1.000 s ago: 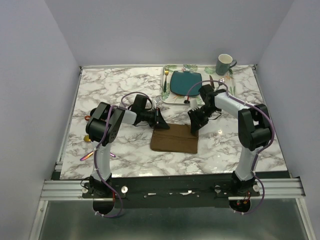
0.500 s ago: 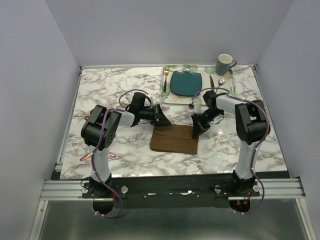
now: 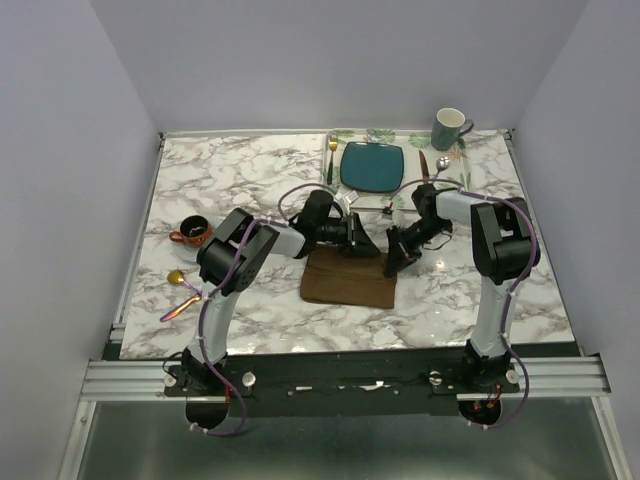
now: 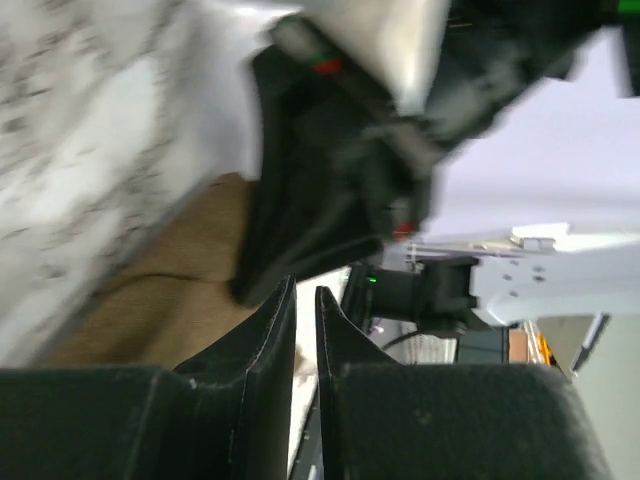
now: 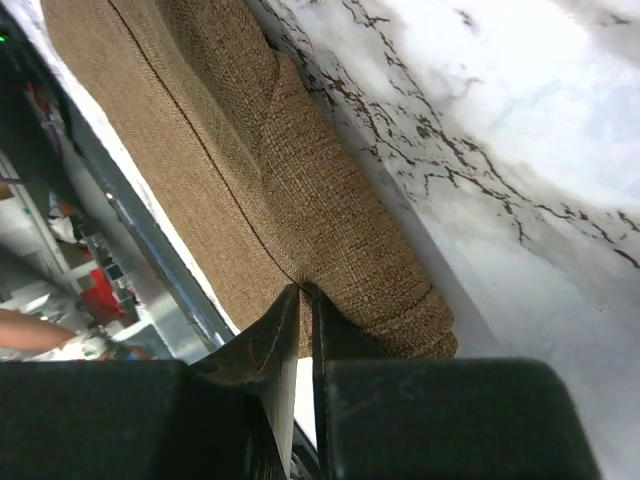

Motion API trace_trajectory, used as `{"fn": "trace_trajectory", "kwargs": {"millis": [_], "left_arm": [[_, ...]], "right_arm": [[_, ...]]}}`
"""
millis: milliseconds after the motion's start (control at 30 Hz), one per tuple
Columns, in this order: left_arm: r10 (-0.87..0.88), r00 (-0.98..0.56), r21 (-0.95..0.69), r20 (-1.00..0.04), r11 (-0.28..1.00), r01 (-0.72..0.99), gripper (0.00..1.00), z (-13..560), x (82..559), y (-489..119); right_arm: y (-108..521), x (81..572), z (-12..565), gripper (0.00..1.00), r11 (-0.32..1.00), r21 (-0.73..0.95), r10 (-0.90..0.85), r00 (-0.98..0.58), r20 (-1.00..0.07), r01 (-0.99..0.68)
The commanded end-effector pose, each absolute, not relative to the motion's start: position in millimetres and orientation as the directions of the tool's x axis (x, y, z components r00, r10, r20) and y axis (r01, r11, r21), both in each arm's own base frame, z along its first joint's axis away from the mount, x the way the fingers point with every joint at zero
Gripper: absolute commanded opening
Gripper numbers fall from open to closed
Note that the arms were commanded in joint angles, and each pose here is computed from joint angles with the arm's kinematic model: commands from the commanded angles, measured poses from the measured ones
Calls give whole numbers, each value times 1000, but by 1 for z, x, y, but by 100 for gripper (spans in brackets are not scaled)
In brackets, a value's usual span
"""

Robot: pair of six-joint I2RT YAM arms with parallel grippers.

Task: Fold the napkin into a case and place the utensils inside
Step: Smooth out the 2/3-rectangle-folded napkin at the center of the board.

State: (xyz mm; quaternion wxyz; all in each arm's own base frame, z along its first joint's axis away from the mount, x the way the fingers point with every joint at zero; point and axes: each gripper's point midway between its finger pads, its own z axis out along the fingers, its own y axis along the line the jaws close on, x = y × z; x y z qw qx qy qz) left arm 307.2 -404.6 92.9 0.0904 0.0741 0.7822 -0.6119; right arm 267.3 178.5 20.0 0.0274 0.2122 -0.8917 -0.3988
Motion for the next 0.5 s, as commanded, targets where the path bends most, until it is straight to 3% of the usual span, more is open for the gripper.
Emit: {"fn": "trace_trajectory", "kwargs": {"millis": [0,167,333,467], "left_arm": [[-64,-993,-886,-100,459,60,21,11,314,-381],[-44,-994,-872,-101,485,67,31,-7,321,-362],[47,-964,-932,-261,249,264,49,97,307,-365],[-5,-965,-946,-261,203,255,55,129,305,-338]], "right_arm": [[175,266,5,18,588,735,-396,-912,-103,-338],[171,263,-1,18,610,721,-400,-913,-80,-330],[169,263,-2,18,628,707,-400,-914,-66,-326],[168,262,-3,18,633,703,-400,-914,-60,-324]]}}
